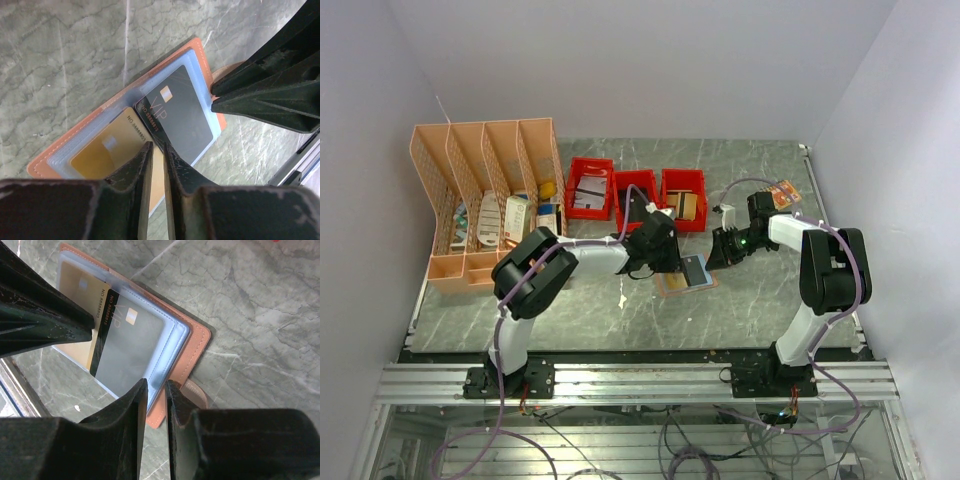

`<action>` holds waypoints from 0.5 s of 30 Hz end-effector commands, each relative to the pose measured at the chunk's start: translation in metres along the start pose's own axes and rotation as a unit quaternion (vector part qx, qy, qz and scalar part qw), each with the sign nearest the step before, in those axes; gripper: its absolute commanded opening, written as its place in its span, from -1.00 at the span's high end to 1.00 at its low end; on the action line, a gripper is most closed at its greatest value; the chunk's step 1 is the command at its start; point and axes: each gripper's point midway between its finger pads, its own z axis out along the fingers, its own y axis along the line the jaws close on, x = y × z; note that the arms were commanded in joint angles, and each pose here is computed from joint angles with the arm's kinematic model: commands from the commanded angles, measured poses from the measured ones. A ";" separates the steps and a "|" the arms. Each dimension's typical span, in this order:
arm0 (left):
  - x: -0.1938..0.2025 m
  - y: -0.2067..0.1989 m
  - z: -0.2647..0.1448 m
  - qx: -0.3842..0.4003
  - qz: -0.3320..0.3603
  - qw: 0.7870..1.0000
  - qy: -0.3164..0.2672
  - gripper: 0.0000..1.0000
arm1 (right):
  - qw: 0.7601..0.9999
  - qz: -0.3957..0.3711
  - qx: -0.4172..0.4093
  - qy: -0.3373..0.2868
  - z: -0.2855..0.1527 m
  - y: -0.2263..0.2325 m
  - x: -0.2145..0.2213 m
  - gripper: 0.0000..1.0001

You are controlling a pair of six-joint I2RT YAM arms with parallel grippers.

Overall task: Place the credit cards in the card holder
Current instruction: Turn over the card slot in the card holder.

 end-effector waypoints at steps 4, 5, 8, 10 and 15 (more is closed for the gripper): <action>0.001 -0.005 0.011 0.009 -0.011 1.000 0.003 0.41 | 1.000 0.000 0.004 0.007 0.005 -0.003 0.004 0.57; 0.002 -0.005 0.012 0.009 -0.012 1.000 0.004 0.40 | 1.000 0.001 0.004 0.008 0.006 -0.003 0.004 0.57; 0.002 -0.003 0.015 0.007 -0.014 1.000 0.004 0.37 | 1.000 0.002 0.003 0.011 0.006 -0.003 0.005 0.57; 0.001 -0.005 0.017 0.009 -0.014 1.000 0.003 0.35 | 1.000 0.003 0.002 0.013 0.007 -0.003 0.007 0.56; -0.003 -0.014 0.019 0.031 -0.017 0.999 -0.004 0.32 | 1.000 0.005 -0.004 0.013 0.008 -0.002 0.007 0.55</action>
